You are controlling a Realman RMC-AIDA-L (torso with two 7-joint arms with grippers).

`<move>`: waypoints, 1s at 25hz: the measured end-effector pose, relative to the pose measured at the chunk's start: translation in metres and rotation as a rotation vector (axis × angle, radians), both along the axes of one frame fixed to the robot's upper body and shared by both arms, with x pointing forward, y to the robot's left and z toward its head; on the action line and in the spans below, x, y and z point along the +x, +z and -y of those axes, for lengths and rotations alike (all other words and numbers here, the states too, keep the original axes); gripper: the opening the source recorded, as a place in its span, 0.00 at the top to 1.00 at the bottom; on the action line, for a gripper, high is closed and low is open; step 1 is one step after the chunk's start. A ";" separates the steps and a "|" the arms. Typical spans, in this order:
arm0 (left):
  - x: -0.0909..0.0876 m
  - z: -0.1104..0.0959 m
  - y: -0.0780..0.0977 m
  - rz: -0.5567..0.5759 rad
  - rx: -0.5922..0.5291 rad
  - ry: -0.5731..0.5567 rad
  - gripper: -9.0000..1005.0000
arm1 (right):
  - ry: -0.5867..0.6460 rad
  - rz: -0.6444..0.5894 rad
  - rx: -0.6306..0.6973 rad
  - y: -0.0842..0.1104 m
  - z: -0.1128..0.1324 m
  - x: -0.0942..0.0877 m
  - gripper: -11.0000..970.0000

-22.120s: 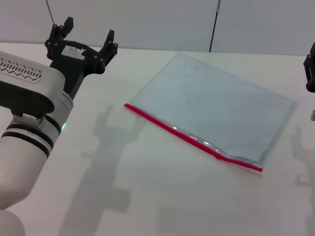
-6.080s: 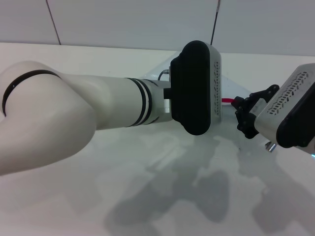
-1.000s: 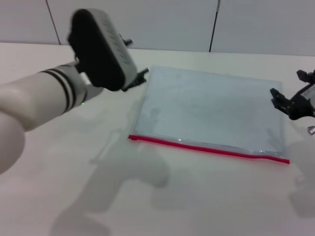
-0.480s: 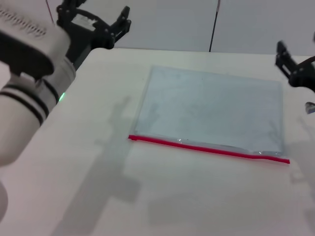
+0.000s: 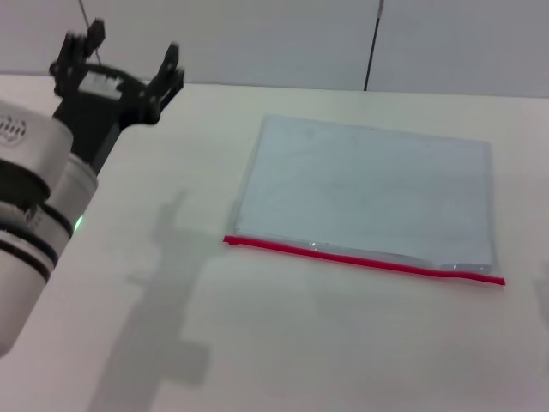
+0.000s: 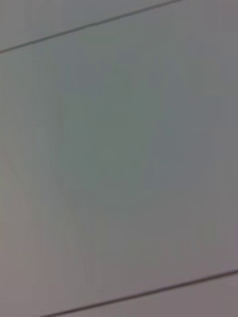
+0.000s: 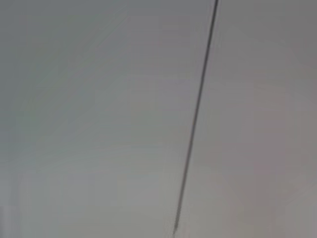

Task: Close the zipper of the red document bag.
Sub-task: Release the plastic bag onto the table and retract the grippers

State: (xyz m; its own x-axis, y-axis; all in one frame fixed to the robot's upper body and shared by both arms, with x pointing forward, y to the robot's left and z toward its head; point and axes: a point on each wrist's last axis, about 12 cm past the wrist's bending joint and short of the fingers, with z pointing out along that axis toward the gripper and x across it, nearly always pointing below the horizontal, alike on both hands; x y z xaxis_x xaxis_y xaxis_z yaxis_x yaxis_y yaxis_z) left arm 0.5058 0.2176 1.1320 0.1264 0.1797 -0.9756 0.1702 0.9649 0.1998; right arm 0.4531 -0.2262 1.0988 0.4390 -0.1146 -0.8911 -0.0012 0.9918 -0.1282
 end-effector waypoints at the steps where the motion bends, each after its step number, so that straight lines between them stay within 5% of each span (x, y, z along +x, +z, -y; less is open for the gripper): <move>1: -0.001 -0.002 -0.004 -0.007 0.003 0.008 0.12 | 0.004 -0.005 0.000 -0.001 -0.001 0.000 0.23; 25: 0.007 0.001 -0.010 0.001 0.016 -0.003 0.12 | 0.108 -0.092 0.002 -0.014 -0.023 0.010 0.25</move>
State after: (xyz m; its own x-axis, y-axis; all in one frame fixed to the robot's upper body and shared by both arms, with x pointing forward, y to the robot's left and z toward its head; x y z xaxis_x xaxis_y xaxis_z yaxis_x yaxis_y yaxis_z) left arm 0.5128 0.2163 1.1218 0.1275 0.1947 -0.9725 0.1729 0.9612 0.2151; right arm 0.4633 -0.2036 1.0852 0.3650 -0.0697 -0.9284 -0.1196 0.9854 -0.1211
